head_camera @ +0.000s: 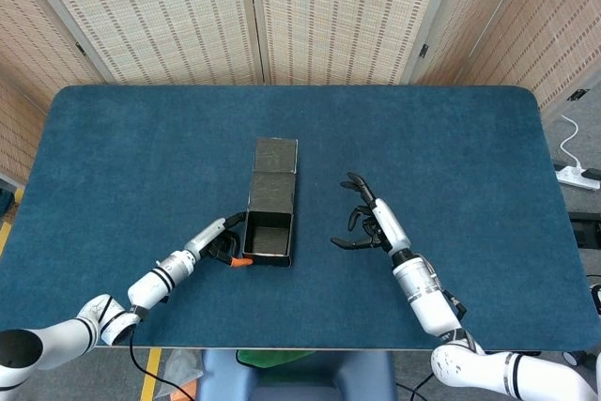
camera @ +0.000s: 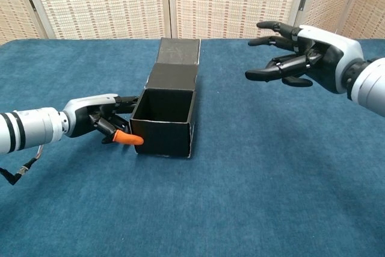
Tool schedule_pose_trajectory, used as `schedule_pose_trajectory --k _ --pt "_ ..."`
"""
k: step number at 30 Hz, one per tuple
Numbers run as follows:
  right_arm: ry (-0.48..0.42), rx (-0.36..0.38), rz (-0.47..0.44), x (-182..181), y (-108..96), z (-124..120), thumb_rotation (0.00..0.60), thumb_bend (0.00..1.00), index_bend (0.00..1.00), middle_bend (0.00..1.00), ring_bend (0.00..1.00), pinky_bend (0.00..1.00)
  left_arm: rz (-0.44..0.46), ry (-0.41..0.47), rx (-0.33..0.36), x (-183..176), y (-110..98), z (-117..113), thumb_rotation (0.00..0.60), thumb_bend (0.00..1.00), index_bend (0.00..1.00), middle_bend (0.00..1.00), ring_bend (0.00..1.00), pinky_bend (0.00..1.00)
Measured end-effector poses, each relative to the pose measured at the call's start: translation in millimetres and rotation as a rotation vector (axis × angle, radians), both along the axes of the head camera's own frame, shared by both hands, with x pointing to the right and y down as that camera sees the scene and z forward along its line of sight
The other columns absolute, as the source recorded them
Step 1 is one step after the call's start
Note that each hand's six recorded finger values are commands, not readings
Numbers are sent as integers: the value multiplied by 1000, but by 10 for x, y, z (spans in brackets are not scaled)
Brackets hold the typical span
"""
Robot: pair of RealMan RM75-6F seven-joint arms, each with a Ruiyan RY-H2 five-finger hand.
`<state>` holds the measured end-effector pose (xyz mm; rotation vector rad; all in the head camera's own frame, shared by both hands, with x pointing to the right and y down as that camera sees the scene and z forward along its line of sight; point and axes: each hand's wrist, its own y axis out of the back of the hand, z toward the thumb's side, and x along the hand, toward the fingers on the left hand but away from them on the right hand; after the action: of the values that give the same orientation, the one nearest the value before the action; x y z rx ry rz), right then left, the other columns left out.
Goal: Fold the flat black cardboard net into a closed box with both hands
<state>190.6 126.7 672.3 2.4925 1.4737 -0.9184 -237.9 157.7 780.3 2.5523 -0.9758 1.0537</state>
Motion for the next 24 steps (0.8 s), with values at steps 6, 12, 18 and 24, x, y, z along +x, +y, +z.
schedule_pose_trajectory --k 6,12,18,24 --pt "59 -69 26 84 -18 280 600 42 0 134 582 1000 -51 25 18 -33 -46 -67 600 239 554 568 679 841" --pt "87 -129 48 6 -126 523 600 42 0 134 583 1000 -55 64 74 -67 -106 -275 600 239 552 567 691 841" --pt "48 -160 58 -447 -337 673 600 39 0 139 590 1000 -24 88 115 -34 -84 -474 600 239 550 563 697 840" --pt "-39 -137 77 -982 -578 618 600 7 0 148 601 1000 29 74 149 27 -34 -556 600 239 547 561 697 841"
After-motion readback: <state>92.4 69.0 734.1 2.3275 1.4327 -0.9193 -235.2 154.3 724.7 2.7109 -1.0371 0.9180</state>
